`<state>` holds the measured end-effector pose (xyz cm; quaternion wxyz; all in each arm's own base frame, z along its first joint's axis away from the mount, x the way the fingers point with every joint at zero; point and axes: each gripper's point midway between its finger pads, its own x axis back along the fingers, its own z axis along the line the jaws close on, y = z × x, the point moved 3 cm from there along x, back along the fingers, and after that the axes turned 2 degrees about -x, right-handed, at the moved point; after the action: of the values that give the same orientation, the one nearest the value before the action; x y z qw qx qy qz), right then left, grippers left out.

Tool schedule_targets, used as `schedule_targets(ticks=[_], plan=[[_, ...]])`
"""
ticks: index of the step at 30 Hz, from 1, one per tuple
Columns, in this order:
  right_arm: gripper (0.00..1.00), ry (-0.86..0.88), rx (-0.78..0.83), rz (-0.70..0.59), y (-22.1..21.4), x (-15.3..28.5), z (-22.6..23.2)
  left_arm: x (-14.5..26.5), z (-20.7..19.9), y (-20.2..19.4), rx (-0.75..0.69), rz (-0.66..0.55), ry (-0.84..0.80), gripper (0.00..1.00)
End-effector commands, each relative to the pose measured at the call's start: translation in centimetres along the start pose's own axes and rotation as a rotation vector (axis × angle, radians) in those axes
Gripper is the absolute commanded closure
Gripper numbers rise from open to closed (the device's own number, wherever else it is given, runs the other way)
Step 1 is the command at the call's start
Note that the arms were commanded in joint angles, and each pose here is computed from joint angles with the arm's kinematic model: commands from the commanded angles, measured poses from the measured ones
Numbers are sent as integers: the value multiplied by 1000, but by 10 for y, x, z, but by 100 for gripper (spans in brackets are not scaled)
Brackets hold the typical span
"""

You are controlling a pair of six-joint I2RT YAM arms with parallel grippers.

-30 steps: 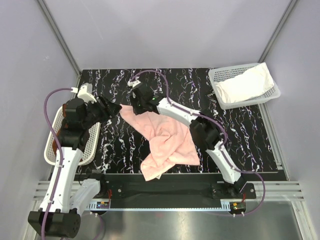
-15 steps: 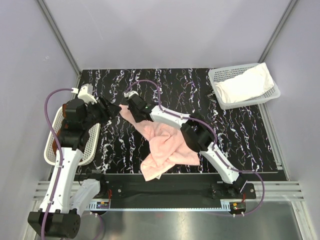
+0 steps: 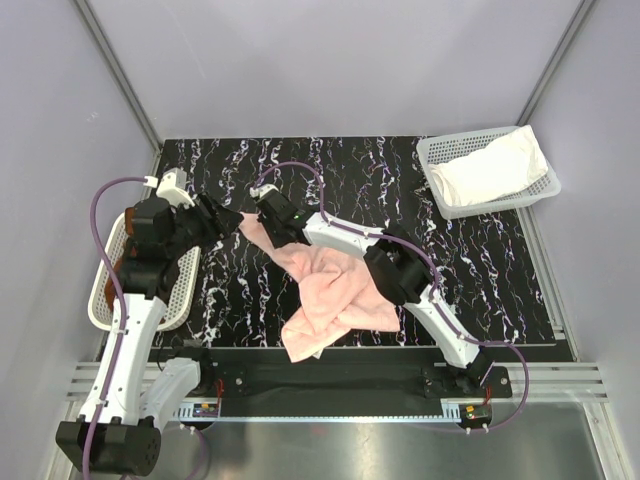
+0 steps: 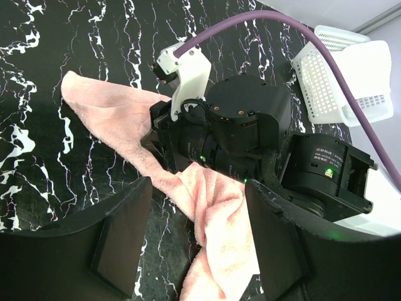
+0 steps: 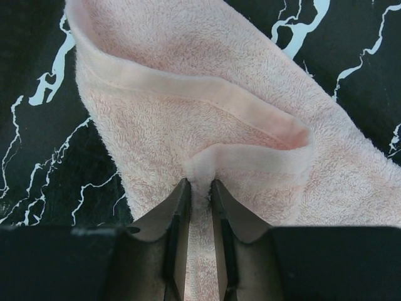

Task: Fold and stack the towels
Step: Flatten out the crumpled towel

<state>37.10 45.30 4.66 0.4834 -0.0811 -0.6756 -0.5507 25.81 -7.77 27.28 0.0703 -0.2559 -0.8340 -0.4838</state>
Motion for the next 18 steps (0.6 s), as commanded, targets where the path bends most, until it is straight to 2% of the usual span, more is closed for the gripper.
schedule_targets(ticks=[1,5,7,10,13,14,16,18], plan=[[74,57,-22,-37,15,17,10,-1,-2,5,-6,-32,-15,34],[73,70,-33,-44,18,20,12,-2,0,4,-9,-28,-10,34],[67,80,-48,-51,23,23,13,-4,1,4,-7,-22,-7,34],[66,99,-71,-60,29,28,12,-6,0,5,-6,-24,-11,34],[69,113,-86,-52,27,25,10,-7,0,4,2,-20,-14,34],[74,107,-86,-49,25,24,9,-8,0,4,2,-20,-14,34],[79,94,-88,-46,24,22,6,-8,1,2,6,-16,-16,34],[79,98,-94,-48,24,22,6,-8,2,1,5,-15,-14,34]])
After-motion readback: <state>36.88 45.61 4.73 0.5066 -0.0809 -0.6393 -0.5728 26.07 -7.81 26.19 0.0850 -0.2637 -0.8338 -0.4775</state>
